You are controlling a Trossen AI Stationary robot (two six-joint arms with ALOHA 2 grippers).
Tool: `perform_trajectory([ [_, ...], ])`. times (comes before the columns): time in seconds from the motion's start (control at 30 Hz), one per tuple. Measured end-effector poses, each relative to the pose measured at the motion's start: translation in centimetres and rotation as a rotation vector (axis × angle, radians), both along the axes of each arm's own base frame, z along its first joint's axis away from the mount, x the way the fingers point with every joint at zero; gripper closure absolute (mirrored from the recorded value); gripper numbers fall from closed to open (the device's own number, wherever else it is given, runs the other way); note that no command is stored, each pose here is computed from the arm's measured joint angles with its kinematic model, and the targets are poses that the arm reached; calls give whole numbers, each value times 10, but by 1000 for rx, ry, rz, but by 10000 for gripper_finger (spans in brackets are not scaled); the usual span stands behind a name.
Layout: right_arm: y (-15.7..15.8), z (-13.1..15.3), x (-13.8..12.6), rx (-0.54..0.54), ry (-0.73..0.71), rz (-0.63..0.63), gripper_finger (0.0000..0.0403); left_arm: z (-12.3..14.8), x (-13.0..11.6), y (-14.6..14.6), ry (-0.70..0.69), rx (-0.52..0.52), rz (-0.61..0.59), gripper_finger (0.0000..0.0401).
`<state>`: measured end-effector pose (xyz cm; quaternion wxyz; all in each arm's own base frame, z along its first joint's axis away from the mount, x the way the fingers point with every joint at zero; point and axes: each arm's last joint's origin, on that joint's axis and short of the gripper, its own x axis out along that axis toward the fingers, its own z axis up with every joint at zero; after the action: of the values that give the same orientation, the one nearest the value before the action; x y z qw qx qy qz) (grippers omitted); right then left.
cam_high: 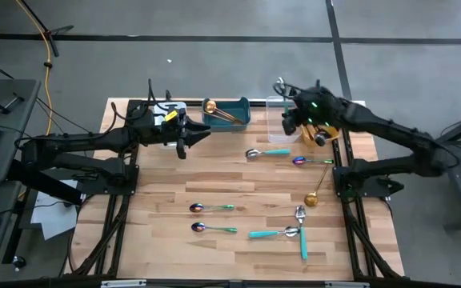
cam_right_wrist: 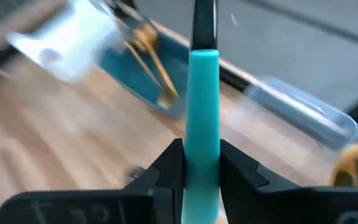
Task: Sort silverware by color (type)
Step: Put the light blue spoon into the transparent bin
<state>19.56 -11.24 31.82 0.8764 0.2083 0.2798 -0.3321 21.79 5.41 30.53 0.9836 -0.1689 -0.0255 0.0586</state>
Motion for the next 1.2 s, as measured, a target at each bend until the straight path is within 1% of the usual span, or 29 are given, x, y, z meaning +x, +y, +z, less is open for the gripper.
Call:
perform_trajectory([
  [0.13, -43, -30, 7, 117, 173, -37, 339, 0, 0, 0, 0, 0, 0, 288],
  [0.27, -76, -66, 11, 228, 266, -57, 339, 0, 0, 0, -1, 0, 0, 288],
  [0.37, -91, -90, 14, 293, 329, -63, 339, 0, 0, 0, -2, 0, 0, 288],
  [0.53, -101, -114, 19, 354, 383, -57, 339, 0, 0, 0, -2, 1, -1, 288],
  [0.67, -104, -129, 22, 389, 418, -57, 339, 0, 0, 0, -2, 0, 0, 288],
  [0.8, -106, -137, 24, 408, 437, -57, 339, 0, 0, 0, -2, 0, -1, 288],
  [1.2, -106, -138, 25, 410, 432, -56, 339, 0, 0, 0, -2, 1, -1, 288],
])
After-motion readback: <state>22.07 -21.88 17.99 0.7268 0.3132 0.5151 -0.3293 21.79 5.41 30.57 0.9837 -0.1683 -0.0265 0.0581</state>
